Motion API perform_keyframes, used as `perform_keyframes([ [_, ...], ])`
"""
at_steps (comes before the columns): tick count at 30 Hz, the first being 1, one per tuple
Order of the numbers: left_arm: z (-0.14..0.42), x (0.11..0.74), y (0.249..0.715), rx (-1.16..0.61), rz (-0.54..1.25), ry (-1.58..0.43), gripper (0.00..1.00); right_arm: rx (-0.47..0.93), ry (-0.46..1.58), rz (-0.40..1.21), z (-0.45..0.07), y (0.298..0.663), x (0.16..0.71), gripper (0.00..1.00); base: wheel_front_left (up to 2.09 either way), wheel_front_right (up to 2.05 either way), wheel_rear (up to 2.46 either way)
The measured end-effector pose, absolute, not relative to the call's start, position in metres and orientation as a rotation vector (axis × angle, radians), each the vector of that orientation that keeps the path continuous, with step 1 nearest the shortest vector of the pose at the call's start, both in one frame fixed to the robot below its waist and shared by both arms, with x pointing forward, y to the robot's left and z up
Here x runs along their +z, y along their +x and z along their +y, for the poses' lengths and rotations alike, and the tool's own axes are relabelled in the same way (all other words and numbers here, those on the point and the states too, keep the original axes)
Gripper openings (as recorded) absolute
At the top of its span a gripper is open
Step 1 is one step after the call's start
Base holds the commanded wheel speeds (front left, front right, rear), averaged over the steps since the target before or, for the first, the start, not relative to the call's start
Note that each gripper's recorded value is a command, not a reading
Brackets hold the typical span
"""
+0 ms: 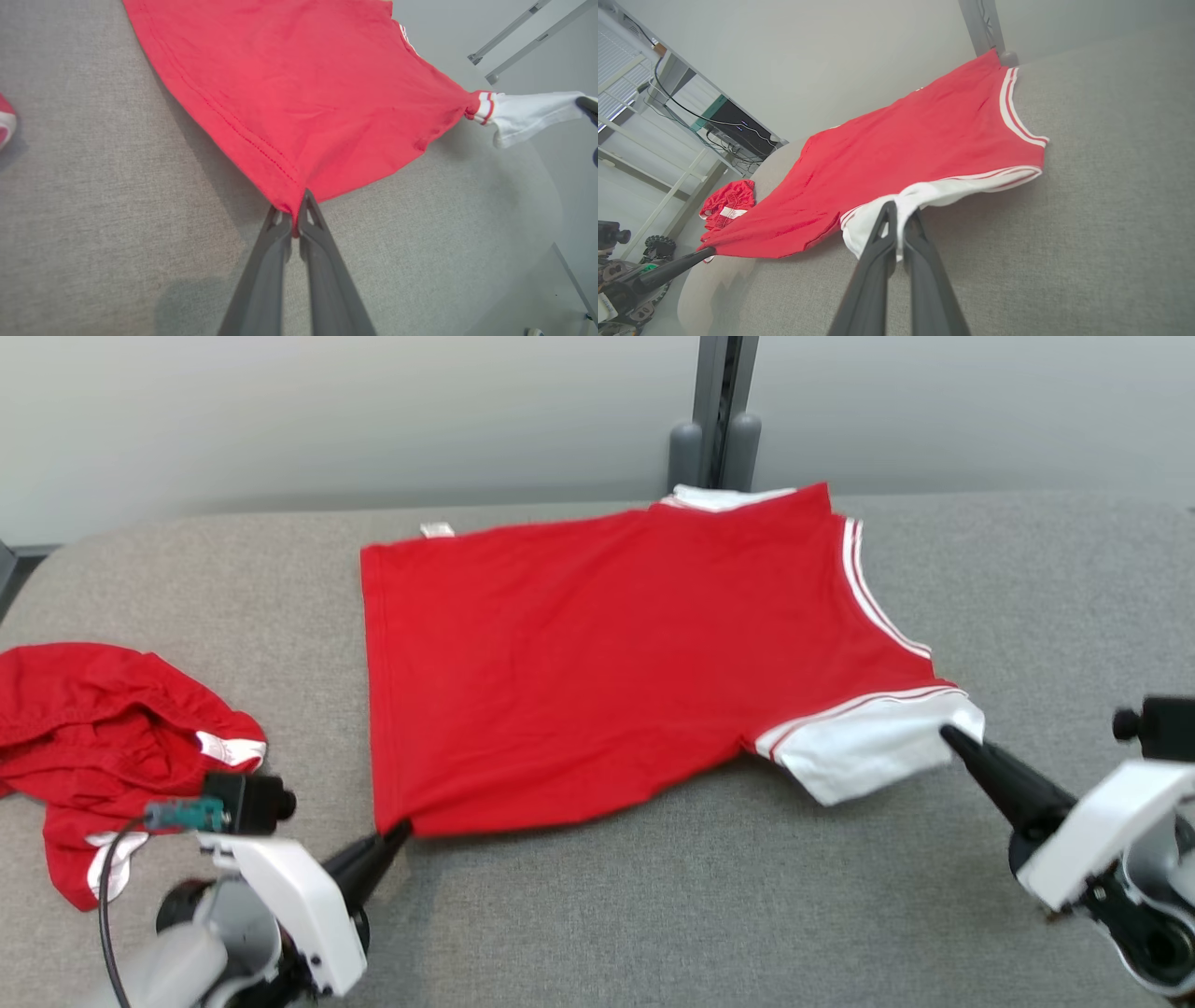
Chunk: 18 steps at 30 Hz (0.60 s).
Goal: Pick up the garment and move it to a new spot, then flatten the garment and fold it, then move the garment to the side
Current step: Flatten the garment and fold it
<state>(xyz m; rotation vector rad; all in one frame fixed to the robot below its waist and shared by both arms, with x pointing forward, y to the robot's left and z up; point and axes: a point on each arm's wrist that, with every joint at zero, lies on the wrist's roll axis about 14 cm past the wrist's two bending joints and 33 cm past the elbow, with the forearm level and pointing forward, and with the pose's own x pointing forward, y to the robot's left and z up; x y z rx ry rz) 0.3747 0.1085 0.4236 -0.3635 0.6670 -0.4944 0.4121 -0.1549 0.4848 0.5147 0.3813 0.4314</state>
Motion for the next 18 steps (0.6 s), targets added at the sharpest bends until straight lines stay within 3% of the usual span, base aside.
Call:
perform_keyframes([
  [7, 0.108, 0.421, 0.332, -0.463, 0.692, -0.431, 0.0, 0.407, 0.555, 0.457, -0.167, 0.366, 0.468, 0.0, 0.0, 0.0, 0.0],
  [18, 0.129, 0.405, 0.318, -0.361, 0.719, -0.42, 0.0, 0.384, 0.676, 0.592, -0.165, 0.324, 0.443, 0.0, 0.0, 0.0, 0.0],
])
